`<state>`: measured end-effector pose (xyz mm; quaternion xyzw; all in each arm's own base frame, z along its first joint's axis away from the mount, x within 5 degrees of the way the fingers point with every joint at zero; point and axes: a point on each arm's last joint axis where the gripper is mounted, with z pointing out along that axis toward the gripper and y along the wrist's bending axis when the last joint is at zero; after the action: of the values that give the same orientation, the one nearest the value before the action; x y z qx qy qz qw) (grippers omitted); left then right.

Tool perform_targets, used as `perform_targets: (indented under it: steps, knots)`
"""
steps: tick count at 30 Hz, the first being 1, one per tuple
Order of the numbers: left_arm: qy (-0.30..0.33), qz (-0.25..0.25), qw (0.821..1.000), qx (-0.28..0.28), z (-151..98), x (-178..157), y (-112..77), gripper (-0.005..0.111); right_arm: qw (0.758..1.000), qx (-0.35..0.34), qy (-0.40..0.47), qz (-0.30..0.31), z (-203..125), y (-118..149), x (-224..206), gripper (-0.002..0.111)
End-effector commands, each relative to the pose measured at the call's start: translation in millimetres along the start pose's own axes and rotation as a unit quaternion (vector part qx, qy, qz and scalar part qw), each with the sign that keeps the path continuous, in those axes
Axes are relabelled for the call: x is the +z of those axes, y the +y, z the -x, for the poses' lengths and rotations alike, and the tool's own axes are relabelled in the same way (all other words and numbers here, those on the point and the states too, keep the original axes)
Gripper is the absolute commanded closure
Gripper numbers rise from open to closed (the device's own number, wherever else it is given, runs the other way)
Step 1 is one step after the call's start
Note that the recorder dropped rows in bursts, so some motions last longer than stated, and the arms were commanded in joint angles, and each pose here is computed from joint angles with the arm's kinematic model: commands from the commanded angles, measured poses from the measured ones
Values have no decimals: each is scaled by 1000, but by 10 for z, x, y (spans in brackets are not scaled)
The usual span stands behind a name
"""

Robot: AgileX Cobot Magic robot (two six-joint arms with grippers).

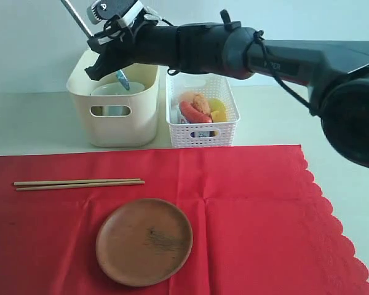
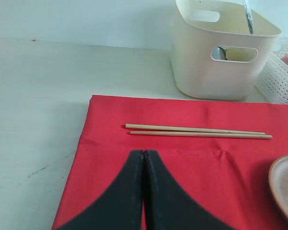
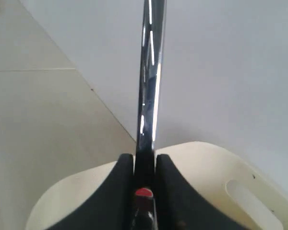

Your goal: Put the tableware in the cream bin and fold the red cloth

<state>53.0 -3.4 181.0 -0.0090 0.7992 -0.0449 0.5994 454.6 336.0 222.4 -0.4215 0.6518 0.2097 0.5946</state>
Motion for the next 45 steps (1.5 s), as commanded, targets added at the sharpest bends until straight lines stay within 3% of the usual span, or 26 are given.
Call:
perform_targets:
  steps: [1,4,10,13,19,25,31,40,45]
  knots:
    - [-5,-5,1000,-4,0,1,-7,107,1000,6,14,-16,-90,88,114,108]
    - [-5,-5,1000,-4,0,1,-7,107,999,24,22,-12,-178,133,155,103]
    - [-5,-5,1000,-4,0,1,-7,107,998,44,31,-19,-221,176,186,62]
    - [-5,-5,1000,-4,0,1,-7,107,998,55,23,-19,-149,167,162,52]
    - [-5,-5,1000,-4,0,1,-7,107,991,130,-10,0,131,160,64,52]
    - [-5,-5,1000,-4,0,1,-7,107,978,160,-69,116,491,317,-82,52]
    - [-5,-5,1000,-4,0,1,-7,107,945,222,-91,223,685,463,-213,52]
    - [-5,-5,1000,-4,0,1,-7,107,913,263,5,312,626,631,-311,52]
    - [-5,-5,1000,-4,0,1,-7,107,910,208,83,348,536,719,-398,52]
